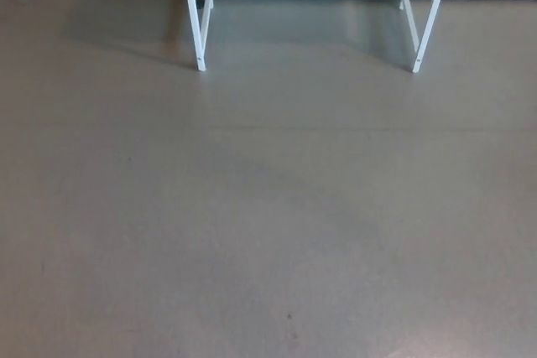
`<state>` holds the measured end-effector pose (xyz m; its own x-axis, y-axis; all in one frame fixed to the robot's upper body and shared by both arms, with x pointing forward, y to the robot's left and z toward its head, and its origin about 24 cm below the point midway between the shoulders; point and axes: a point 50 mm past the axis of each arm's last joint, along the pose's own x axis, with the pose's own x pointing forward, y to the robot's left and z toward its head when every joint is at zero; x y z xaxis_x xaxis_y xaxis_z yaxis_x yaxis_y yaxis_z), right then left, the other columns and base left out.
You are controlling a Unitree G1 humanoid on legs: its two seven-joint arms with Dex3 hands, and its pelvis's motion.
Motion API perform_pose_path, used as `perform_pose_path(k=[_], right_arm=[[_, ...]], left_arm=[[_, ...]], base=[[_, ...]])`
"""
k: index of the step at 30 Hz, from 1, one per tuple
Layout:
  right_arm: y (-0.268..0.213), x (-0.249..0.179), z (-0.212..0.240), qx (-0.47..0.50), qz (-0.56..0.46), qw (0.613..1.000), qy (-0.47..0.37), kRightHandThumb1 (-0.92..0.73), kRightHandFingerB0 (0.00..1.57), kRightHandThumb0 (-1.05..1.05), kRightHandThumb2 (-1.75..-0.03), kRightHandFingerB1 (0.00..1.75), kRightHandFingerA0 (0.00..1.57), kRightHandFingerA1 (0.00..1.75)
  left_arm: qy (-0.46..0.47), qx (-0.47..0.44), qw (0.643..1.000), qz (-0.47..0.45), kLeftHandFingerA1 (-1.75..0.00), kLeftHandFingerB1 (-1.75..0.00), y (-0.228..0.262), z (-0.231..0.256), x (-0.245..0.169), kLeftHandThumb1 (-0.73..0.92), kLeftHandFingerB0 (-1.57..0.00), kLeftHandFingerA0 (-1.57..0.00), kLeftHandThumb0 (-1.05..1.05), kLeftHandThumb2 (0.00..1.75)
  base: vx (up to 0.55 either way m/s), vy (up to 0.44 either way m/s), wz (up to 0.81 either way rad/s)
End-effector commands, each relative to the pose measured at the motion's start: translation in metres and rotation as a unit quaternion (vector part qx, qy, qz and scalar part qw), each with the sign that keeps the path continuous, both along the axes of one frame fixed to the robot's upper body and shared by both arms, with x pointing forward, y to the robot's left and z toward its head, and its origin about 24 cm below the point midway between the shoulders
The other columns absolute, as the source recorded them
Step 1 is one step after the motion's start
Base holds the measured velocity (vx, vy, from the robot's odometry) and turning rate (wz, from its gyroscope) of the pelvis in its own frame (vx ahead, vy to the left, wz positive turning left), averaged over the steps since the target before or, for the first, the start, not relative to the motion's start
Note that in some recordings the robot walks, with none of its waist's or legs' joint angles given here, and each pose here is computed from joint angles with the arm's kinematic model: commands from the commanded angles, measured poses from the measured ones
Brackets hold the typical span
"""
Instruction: The robot walks towards a desk on which a file tray is kept in the middle and a cube is kept to its right. The robot lifts the cube using its right hand and places it on the file tray.
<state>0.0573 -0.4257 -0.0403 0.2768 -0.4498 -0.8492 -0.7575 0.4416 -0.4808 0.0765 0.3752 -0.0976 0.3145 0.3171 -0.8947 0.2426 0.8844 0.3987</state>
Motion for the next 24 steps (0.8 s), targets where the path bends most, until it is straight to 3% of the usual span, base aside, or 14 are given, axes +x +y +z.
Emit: perform_pose_path(k=[1,7,8,9,10,12,14,23,24], right_arm=[[-0.0036,0.003,0.0047,-0.004,0.006,1.0,0.001,-0.78,0.53,-0.75,-0.64,0.36,0.31,0.32],[-0.0042,0.0067,0.0059,-0.005,0.006,1.0,-0.003,-0.78,0.53,-0.75,-0.64,0.36,0.31,0.32],[-0.0042,0.0067,0.0059,-0.005,0.006,1.0,-0.002,-0.78,0.53,-0.75,-0.64,0.36,0.31,0.32],[-0.0042,0.0067,0.0059,-0.005,0.006,1.0,-0.002,-0.78,0.53,-0.75,-0.64,0.36,0.31,0.32],[-0.0049,0.0078,0.007,-0.006,0.008,1.0,-0.003,-0.78,0.53,-0.75,-0.64,0.36,0.31,0.32],[-0.0056,0.0084,0.008,-0.008,0.008,1.0,-0.003,-0.78,0.53,-0.75,-0.64,0.36,0.31,0.32],[-0.0059,0.0092,0.0087,-0.008,0.01,1.0,-0.003,-0.78,0.53,-0.75,-0.64,0.36,0.31,0.32],[-0.0061,0.0104,0.0091,-0.009,0.011,1.0,-0.004,-0.78,0.53,-0.75,-0.64,0.36,0.31,0.32],[-0.0061,0.0104,0.0091,-0.009,0.011,1.0,-0.004,-0.78,0.53,-0.75,-0.64,0.36,0.31,0.32]], left_arm=[[-0.004,-0.003,1.0,-0.01,-0.44,-0.26,0.0049,0.0049,0.0033,0.62,0.0,0.0,-0.61,0.99],[0.008,0.003,1.0,0.01,-0.48,-0.29,0.003,0.0023,0.0076,0.62,0.0,0.0,-0.7,1.01],[0.005,-0.011,1.0,0.026,-0.42,-0.25,0.0043,0.0031,0.0058,0.63,-0.01,0.0,-0.67,1.01],[0.004,-0.011,1.0,0.022,-0.39,-0.23,0.0043,0.0033,0.0051,0.85,0.0,0.0,-0.62,0.66],[0.007,-0.009,1.0,0.018,-0.34,-0.2,0.004,0.0031,0.0049,0.65,0.0,0.0,-0.66,1.01],[0.012,0.004,1.0,-0.003,-0.42,-0.19,0.003,0.0022,0.0042,0.65,-0.03,-0.02,-0.7,1.0],[0.013,0.001,1.0,0.015,-0.47,-0.29,0.0025,0.0008,0.0029,0.63,0.0,0.0,-0.67,1.02],[0.007,-0.008,1.0,0.017,-0.35,-0.19,0.0036,0.0021,0.0009,0.66,0.0,0.0,-0.68,1.0],[0.01,-0.001,1.0,0.013,-0.36,-0.15,0.0038,0.002,0.0003,0.66,-0.02,-0.03,-0.76,0.97]], base=[[0.14,0.158,0.01],[0.21,0.045,-0.05],[0.22,0.022,0.02],[0.19,-0.013,0.1],[0.25,-0.035,0.13],[0.25,-0.048,0.08],[0.24,-0.096,0.11],[0.38,-0.126,0.11],[0.27,-0.054,-0.02]])
